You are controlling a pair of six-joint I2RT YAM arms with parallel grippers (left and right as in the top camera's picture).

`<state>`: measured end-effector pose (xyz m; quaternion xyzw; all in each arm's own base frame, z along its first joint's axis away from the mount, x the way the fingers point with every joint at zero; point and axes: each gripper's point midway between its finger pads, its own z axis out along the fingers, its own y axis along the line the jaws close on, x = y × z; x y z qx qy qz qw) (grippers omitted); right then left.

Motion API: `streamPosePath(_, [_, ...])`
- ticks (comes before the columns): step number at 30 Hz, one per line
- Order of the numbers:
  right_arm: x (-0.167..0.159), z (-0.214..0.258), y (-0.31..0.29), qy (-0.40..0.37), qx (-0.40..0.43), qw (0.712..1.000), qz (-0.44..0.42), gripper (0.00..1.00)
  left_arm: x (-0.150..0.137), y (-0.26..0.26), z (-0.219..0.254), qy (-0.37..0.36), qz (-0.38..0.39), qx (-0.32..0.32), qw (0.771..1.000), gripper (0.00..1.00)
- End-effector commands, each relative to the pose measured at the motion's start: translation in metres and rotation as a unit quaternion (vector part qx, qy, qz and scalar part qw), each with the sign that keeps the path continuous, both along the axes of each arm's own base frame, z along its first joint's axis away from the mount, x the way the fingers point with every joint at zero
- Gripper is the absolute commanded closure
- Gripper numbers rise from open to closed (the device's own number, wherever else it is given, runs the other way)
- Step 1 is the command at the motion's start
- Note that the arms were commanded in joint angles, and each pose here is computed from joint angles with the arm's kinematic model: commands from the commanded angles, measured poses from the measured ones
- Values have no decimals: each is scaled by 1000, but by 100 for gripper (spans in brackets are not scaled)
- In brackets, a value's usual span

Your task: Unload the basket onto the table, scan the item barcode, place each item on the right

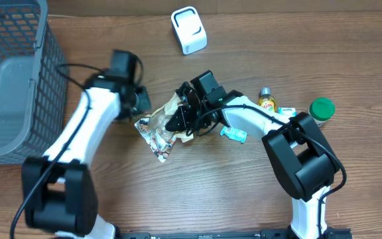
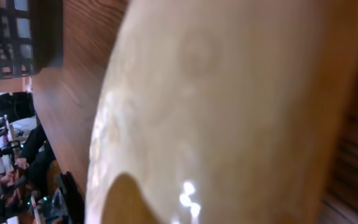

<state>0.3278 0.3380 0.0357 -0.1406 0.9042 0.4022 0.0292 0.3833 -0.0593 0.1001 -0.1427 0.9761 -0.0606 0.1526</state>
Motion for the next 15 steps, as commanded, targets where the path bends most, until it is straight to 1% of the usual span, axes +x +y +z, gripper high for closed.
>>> streamPosePath(1, [3, -8, -12, -11, -5, 1000, 15, 93, 9, 18, 18, -30, -7, 12, 999, 80])
streamPosePath(2, [2, -9, -14, -13, -7, 1000, 20, 93, 10, 27, 18, -30, 3, 21, 999, 66])
streamPosePath(3, [1, -10, -16, -14, -9, 1000, 23, 93, 10, 36, 17, -28, 14, 30, 999, 46])
streamPosePath(4, [0, -11, -16, -16, -10, 999, 28, 93, 10, 45, 17, -28, 25, 40, 998, 5])
streamPosePath(5, [0, -11, -17, -16, -12, 999, 28, 93, 10, 53, 16, -27, 34, 47, 998, 0])
streamPosePath(9, [-1, -11, -17, -15, -13, 999, 29, 93, 10, 65, 16, -26, 50, 50, 997, 0])
streamPosePath(15, [-1, -12, -18, -15, -13, 999, 29, 93, 10, 66, 16, -26, 51, 50, 997, 1])
